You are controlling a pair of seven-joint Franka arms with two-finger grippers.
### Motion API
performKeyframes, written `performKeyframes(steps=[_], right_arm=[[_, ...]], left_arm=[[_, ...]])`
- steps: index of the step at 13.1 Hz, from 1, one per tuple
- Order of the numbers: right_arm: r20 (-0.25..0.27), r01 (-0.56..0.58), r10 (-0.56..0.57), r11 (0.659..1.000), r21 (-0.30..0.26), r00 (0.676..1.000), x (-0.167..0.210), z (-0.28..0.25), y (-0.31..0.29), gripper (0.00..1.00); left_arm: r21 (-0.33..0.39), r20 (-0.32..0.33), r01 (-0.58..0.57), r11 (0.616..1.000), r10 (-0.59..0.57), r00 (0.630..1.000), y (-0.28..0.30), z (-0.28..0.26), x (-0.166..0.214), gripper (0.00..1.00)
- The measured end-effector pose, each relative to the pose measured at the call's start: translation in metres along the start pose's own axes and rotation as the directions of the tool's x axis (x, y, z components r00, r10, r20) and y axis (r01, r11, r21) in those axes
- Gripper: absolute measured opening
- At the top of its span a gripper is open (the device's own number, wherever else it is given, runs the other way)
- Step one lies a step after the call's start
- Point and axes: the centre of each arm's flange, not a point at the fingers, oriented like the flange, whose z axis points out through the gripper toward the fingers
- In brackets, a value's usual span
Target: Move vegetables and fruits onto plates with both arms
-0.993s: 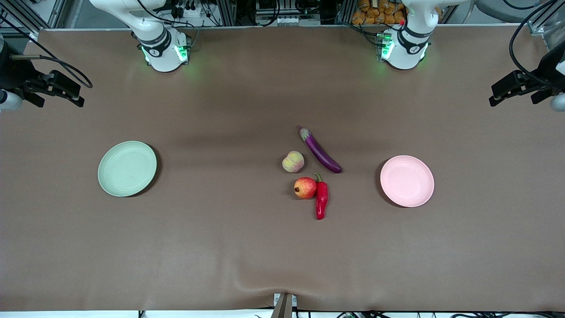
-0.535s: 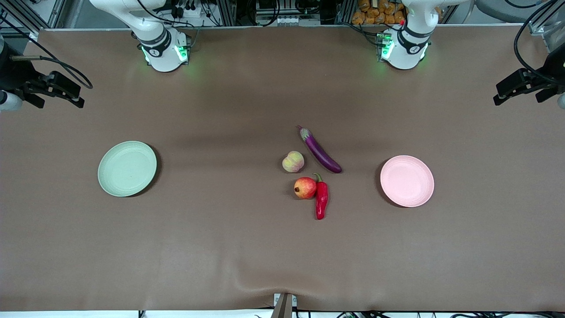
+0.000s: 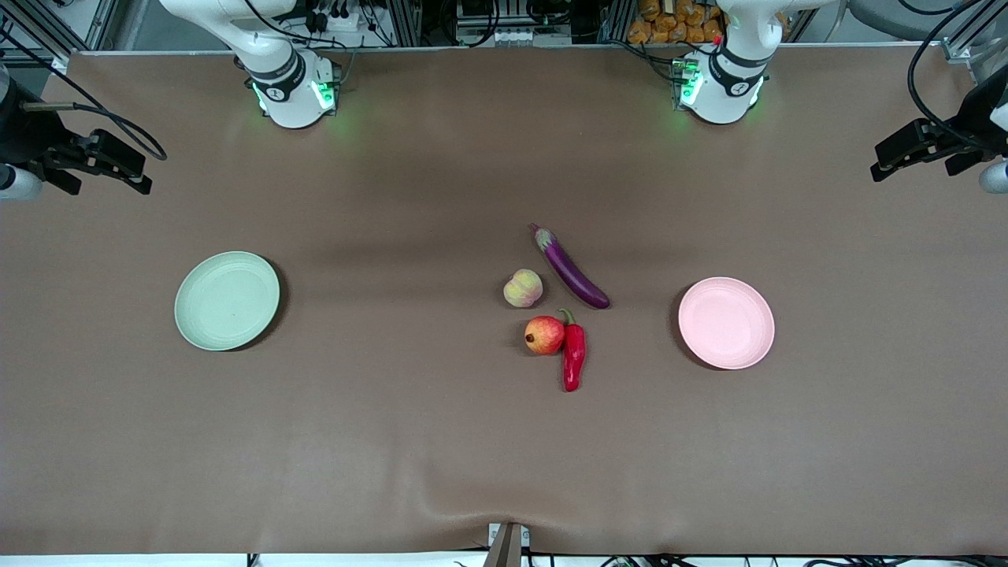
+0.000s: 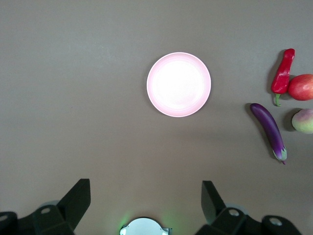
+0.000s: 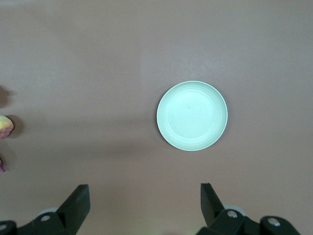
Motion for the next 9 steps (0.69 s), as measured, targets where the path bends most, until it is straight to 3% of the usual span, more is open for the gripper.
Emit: performKeyframes(steps=[9], right_arm=[[0.0,0.0,0.0,1.0,0.0,1.0,0.0,0.0,0.0,1.0]], left_arm=[[0.002,0.016,0.007,1.0,-0.007,1.0,0.0004,0.0063,0.0002,1.0]])
